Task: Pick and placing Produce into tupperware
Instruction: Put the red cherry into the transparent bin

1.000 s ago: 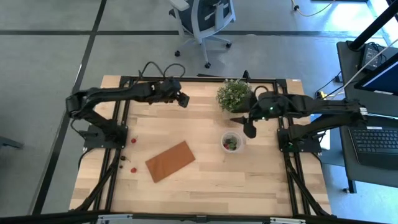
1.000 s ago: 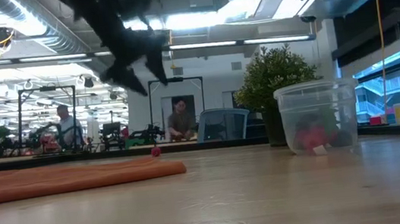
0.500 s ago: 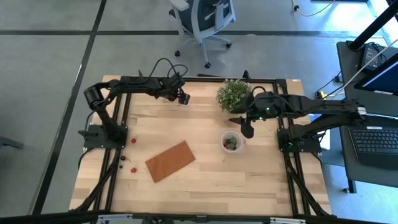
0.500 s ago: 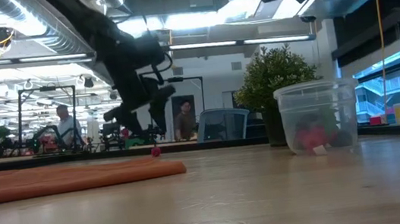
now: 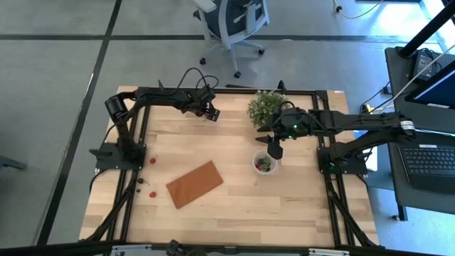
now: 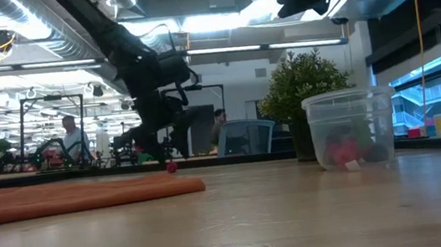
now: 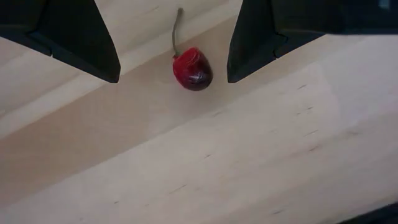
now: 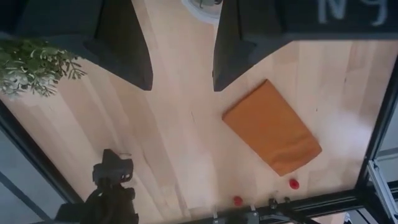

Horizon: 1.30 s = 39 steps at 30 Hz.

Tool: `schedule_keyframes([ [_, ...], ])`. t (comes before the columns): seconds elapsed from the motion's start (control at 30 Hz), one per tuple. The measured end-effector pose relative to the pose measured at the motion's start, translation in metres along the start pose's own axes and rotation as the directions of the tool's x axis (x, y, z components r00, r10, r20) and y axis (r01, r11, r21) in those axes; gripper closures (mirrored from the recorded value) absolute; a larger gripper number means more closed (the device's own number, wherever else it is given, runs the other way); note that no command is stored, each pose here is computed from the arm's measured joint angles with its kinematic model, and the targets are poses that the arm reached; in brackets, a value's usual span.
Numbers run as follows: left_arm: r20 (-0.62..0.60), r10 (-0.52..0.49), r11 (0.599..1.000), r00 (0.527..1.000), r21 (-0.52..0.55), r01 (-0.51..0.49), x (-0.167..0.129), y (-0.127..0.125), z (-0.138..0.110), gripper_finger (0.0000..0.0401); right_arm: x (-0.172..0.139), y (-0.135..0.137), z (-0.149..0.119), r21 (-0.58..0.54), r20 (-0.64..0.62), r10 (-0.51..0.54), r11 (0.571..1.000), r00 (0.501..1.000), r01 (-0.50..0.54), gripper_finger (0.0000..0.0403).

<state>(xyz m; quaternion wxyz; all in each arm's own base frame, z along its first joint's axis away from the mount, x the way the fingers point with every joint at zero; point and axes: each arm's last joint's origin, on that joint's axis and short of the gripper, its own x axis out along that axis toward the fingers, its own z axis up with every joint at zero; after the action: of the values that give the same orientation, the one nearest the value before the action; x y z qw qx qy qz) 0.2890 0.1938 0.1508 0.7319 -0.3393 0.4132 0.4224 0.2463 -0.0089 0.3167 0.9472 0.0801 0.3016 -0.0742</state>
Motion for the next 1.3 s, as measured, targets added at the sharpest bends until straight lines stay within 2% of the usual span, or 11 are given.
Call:
schedule_keyframes([
  [0.2,-0.01,0.007,1.0,1.0,0.002,-0.007,0.005,-0.003,0.003,0.0115,-0.001,0.0,0.0,0.001,0.005,0.001,1.0,1.0,-0.001,0.0232],
  [0.43,-0.078,0.061,0.998,0.995,0.006,-0.061,0.005,0.005,-0.002,0.0115,-0.001,0.0,0.001,0.0,0.008,0.001,1.0,1.0,-0.001,0.0232],
  [0.73,-0.068,0.061,0.998,0.996,0.002,-0.061,0.006,0.005,-0.001,0.0115,-0.001,0.0,0.001,-0.001,0.012,0.002,1.0,1.0,-0.002,0.0232],
  [0.9,-0.085,0.077,0.997,0.993,0.004,-0.077,0.016,0.006,-0.004,0.0117,-0.001,0.0,0.001,-0.001,0.012,0.002,1.0,1.0,-0.002,0.0232],
  [1.3,-0.071,0.109,0.994,0.991,0.011,-0.109,0.021,0.004,-0.006,0.0184,-0.001,0.0,0.001,-0.002,0.012,0.002,1.0,1.0,-0.002,0.0232],
])
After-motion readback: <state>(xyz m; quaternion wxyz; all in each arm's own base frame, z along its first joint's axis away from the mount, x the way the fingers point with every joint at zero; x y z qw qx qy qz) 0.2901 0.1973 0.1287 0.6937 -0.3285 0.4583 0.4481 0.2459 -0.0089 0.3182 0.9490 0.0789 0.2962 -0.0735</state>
